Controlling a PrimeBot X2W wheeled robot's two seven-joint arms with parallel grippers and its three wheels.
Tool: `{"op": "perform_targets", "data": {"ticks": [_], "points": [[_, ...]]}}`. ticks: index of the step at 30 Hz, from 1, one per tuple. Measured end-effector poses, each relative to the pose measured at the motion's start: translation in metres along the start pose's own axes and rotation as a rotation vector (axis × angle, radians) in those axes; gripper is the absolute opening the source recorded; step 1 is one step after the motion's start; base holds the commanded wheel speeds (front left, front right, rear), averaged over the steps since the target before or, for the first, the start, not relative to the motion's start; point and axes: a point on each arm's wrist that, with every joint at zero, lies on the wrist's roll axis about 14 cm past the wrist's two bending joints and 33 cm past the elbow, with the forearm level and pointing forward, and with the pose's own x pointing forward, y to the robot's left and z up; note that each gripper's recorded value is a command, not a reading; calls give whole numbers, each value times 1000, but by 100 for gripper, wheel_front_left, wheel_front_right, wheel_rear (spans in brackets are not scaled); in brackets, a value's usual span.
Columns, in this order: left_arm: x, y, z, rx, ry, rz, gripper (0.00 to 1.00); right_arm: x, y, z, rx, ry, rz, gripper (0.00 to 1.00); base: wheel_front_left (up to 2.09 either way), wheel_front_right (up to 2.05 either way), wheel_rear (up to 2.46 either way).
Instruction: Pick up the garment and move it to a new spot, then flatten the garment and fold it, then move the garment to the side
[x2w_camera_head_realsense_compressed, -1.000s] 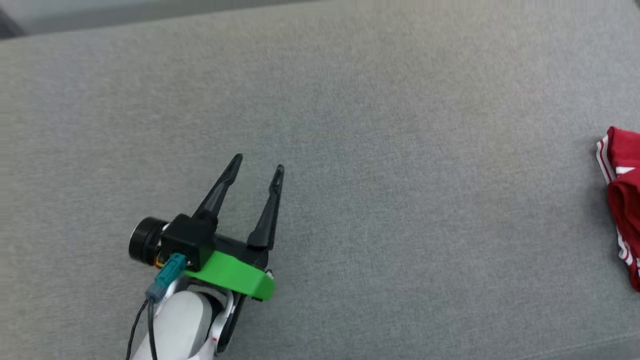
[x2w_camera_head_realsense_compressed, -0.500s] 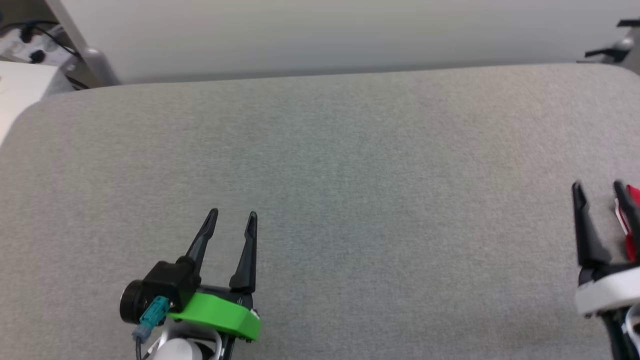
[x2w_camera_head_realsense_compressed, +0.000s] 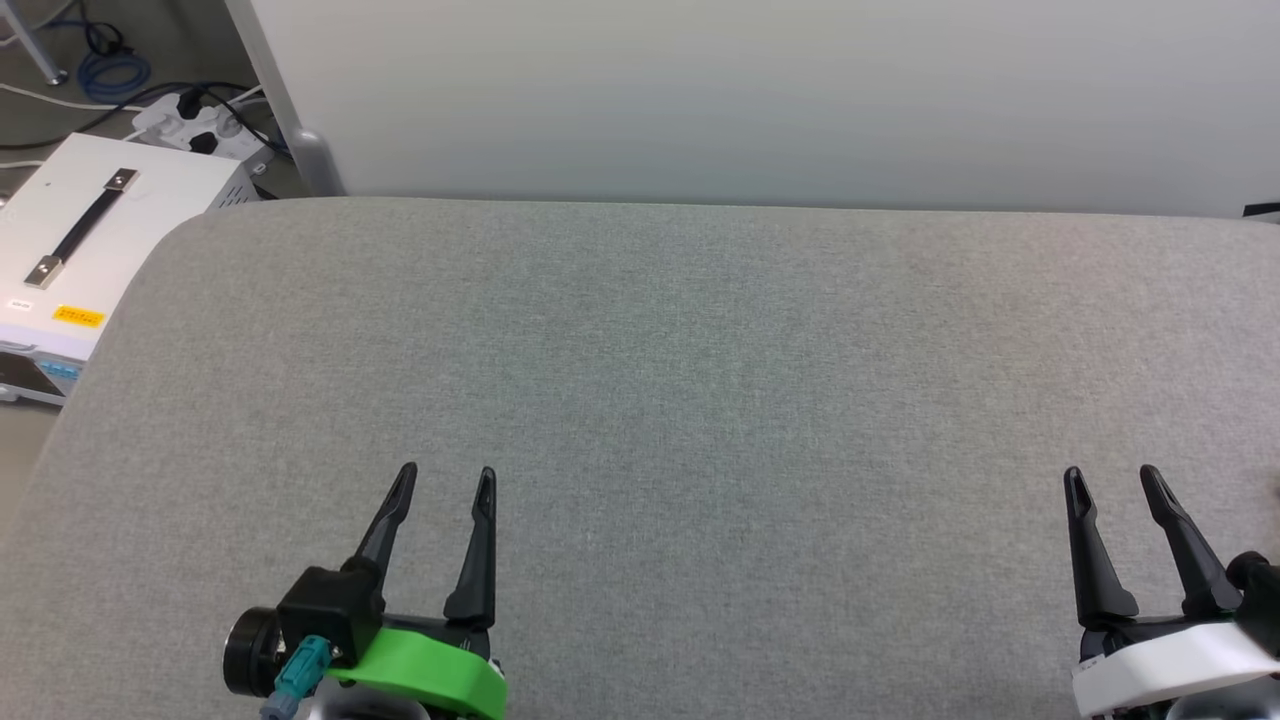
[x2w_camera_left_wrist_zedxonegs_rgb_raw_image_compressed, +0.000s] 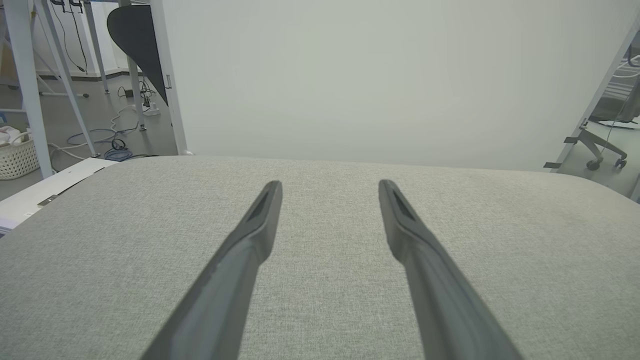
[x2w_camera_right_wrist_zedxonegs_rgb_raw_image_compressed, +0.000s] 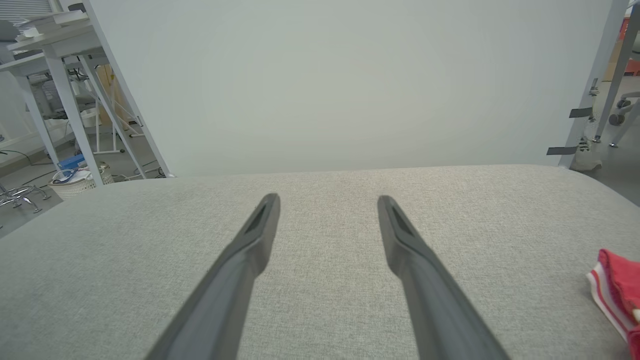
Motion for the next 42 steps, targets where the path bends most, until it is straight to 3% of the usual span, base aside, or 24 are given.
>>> {"op": "perform_targets", "data": {"ticks": [22,23,42], "points": [[1,-3,2,-13,-8,-13,100,-5,-2,-8,12,16,-16,100,0,0,0],[1,-3,3,-12,-9,-13,0,-5,-2,-8,13,17,-16,0,0,0,0],[2,-2,1,3,14,-8,0,-7,1,-11,-7,42,-15,0,0,0,0]]}}
